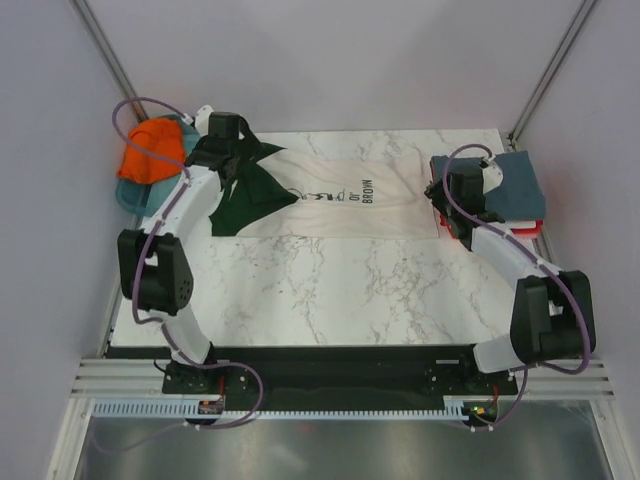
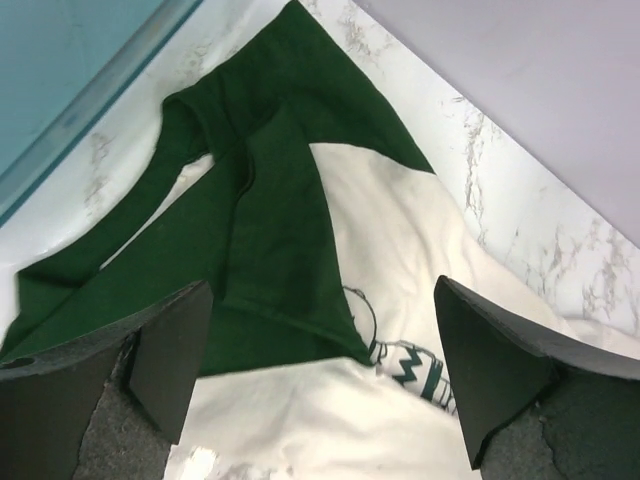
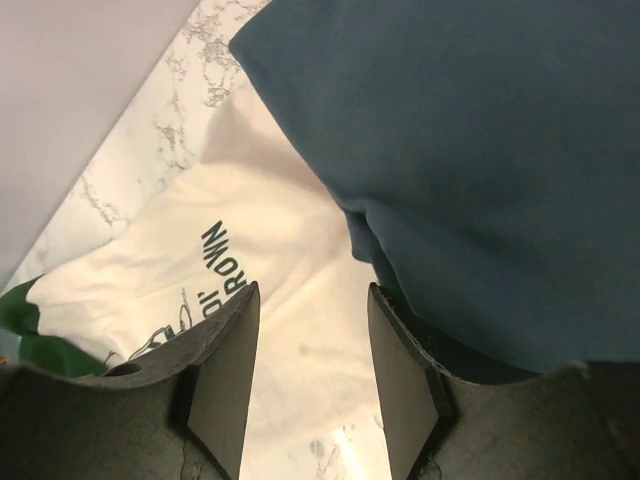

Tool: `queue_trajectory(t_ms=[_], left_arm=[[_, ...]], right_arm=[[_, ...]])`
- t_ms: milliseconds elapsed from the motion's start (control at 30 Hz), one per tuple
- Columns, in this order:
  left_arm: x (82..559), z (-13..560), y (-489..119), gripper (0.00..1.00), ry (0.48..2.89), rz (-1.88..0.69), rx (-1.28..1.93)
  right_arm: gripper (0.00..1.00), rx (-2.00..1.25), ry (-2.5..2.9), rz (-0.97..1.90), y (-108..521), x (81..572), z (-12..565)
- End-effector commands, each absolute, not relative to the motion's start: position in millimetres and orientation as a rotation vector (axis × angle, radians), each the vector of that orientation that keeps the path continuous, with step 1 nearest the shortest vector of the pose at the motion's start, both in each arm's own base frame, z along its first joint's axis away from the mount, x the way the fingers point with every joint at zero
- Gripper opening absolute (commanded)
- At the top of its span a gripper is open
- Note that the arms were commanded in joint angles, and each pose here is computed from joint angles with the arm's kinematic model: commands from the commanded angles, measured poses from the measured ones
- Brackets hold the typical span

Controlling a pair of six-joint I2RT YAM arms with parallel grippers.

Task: Fold and stack the t-shirts
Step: Fold the tshirt

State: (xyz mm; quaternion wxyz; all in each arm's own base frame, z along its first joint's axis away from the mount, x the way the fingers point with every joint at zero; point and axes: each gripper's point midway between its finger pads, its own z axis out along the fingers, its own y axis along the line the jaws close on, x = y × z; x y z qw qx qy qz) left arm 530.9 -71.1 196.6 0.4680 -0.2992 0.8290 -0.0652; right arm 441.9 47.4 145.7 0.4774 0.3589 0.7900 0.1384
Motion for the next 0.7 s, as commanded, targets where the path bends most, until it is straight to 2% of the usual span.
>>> queue_trajectory(t_ms=[0,133,333,500,600,667], left_arm=[[494,244,-62,0.98,1.922,-0.240,-0.776],[440,224,-52,0.98,1.905,-0.261,-0.837],[394,197,-51,0.96,1.857,-0.362,-0.901],[376,185,-48,0.95,1.841,-0.380,-0.924],[372,178,-49,0.95,1.863,-0.377,-0.916],[371,174,-50,0.95,1.873,-0.375,-0.913]], right_arm=[[0.54,0.870,1.827,0.422,52,425,167],[0.52,0.873,1.794,0.504,70,399,163],[0.54,0.840,1.843,0.507,90,375,141],[0.41,0.722,1.944,0.333,91,412,133],[0.28,0.652,2.019,0.221,91,440,129],[0.27,0.631,2.078,0.155,92,453,121]])
